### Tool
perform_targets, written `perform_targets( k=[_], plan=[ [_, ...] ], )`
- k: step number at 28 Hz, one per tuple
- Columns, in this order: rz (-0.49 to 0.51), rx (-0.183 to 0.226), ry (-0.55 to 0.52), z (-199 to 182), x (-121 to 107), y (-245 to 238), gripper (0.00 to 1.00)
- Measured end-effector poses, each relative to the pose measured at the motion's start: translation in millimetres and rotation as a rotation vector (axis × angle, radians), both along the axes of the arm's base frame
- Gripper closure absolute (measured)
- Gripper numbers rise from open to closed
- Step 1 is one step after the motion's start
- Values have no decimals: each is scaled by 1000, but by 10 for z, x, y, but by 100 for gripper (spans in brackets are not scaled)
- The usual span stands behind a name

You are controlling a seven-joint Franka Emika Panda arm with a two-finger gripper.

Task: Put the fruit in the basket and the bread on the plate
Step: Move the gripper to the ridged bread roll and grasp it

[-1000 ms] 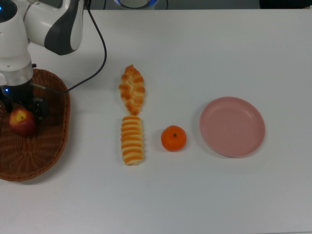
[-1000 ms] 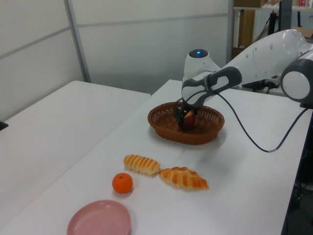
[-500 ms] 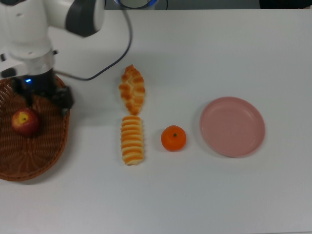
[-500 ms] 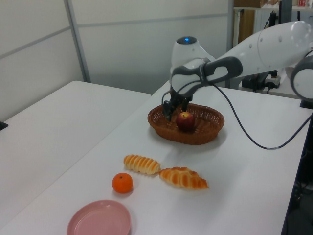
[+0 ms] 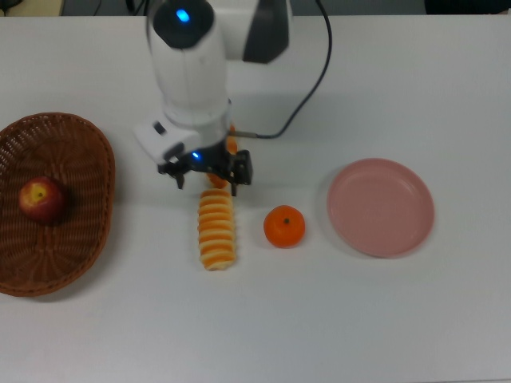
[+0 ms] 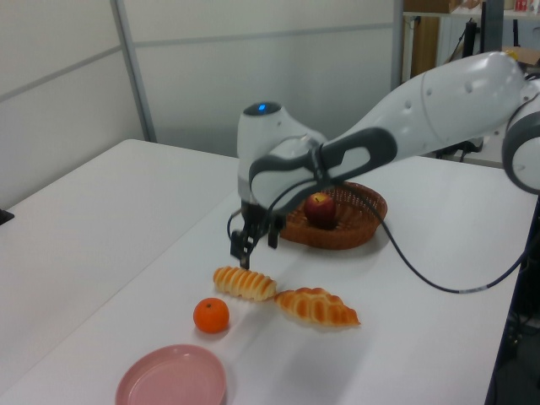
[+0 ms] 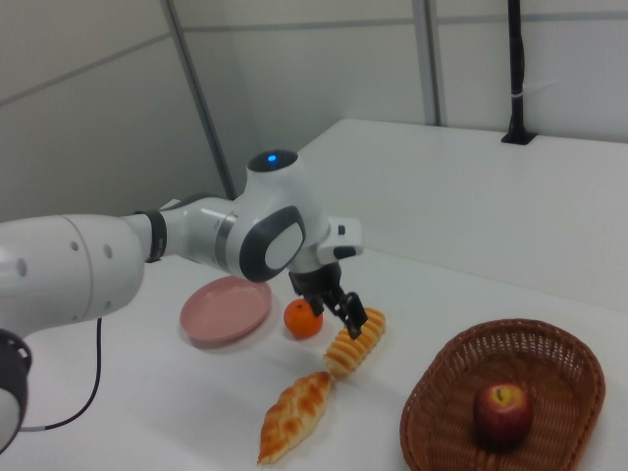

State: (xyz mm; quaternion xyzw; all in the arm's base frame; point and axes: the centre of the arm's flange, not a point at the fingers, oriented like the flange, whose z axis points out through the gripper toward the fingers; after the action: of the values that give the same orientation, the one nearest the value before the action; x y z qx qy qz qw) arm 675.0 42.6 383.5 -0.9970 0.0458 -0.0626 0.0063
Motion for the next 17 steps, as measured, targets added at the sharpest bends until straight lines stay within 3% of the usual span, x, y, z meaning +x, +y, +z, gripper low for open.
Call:
perform_targets(
  k=[7, 17],
  plan=[
    [0, -15, 16, -428, 93, 157, 0],
    [16, -56, -2, -651, 159, 152, 0]
  ],
)
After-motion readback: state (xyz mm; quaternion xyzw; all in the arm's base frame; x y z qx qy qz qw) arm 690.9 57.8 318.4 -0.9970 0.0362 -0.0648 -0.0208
